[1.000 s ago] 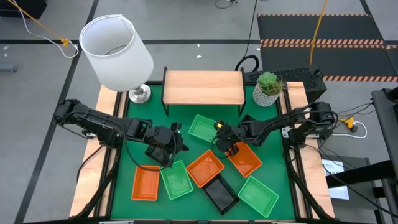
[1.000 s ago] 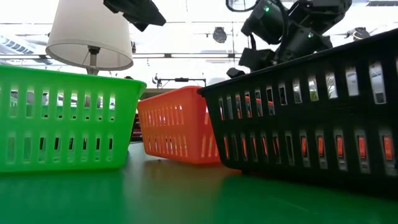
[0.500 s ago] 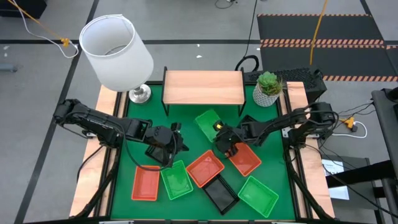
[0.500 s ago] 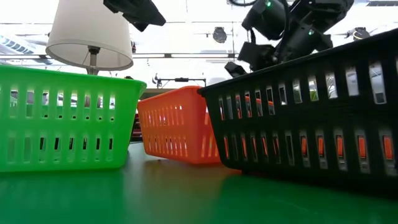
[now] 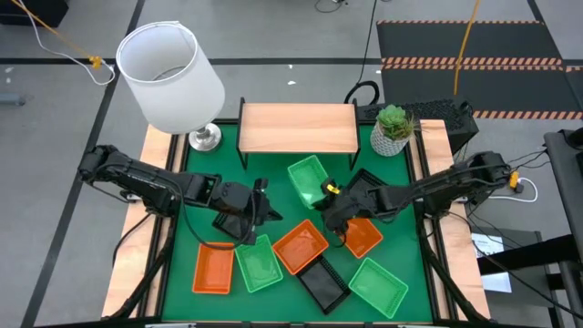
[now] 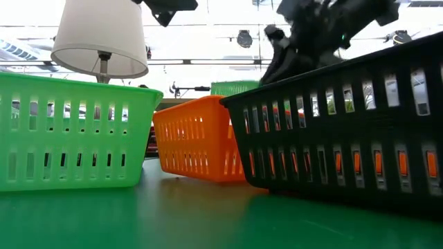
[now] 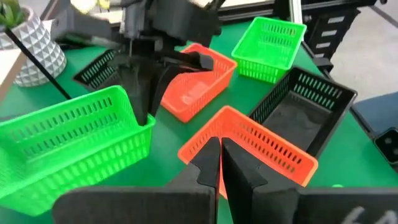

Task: Stack baskets on shelf by color
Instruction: Put the top green basket on the shelf

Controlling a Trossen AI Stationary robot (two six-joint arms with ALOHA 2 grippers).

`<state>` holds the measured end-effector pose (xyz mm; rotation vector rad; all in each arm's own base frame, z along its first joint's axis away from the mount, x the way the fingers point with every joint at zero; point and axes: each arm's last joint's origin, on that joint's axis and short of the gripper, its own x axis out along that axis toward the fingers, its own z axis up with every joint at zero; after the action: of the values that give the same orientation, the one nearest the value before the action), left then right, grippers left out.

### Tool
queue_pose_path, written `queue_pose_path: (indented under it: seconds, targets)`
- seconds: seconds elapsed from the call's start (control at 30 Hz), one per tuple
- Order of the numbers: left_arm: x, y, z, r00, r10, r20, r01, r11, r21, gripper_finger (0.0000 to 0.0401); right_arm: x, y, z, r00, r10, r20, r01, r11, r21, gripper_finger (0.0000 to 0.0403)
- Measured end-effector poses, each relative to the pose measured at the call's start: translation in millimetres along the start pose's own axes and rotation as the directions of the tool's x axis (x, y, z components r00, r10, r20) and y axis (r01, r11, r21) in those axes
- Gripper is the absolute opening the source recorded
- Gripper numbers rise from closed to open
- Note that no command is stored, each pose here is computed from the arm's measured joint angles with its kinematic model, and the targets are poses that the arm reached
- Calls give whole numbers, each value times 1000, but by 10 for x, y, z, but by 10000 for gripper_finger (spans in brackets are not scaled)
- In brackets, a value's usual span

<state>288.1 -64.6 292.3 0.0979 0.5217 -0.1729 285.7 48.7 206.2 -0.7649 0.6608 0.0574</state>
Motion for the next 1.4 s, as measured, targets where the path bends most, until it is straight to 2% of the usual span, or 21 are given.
queue_pose_path:
  seconds: [0.17,0.4,0.57,0.77,0.93,1.13,1.27,1.4]
  targets:
    - [0,8,3,1000,3,3,-3,998,58,19,-178,-35,95,997,-39,61,33,995,99,10]
    - [4,117,1,999,35,3,-35,990,134,19,-371,-203,125,978,-202,55,187,962,199,10]
    - [3,272,-7,997,81,1,-80,985,156,19,-462,-484,60,951,-307,29,288,917,276,10]
    - [-6,443,-25,991,130,-9,-128,984,123,19,-585,-956,148,925,-379,-27,366,870,329,11]
    - [-14,523,-35,988,153,-12,-152,986,70,19,-712,-1348,268,918,-382,-103,394,858,330,11]
    - [-15,531,-45,988,154,-22,-153,986,61,19,-763,-1699,356,913,-354,-203,403,860,312,11]
    - [-15,528,-68,988,150,-46,-147,987,65,19,-659,-1831,288,907,-320,-274,396,869,298,11]
    - [-15,527,-73,987,150,-50,-146,986,82,19,-515,-1907,129,924,-240,-299,327,899,290,11]
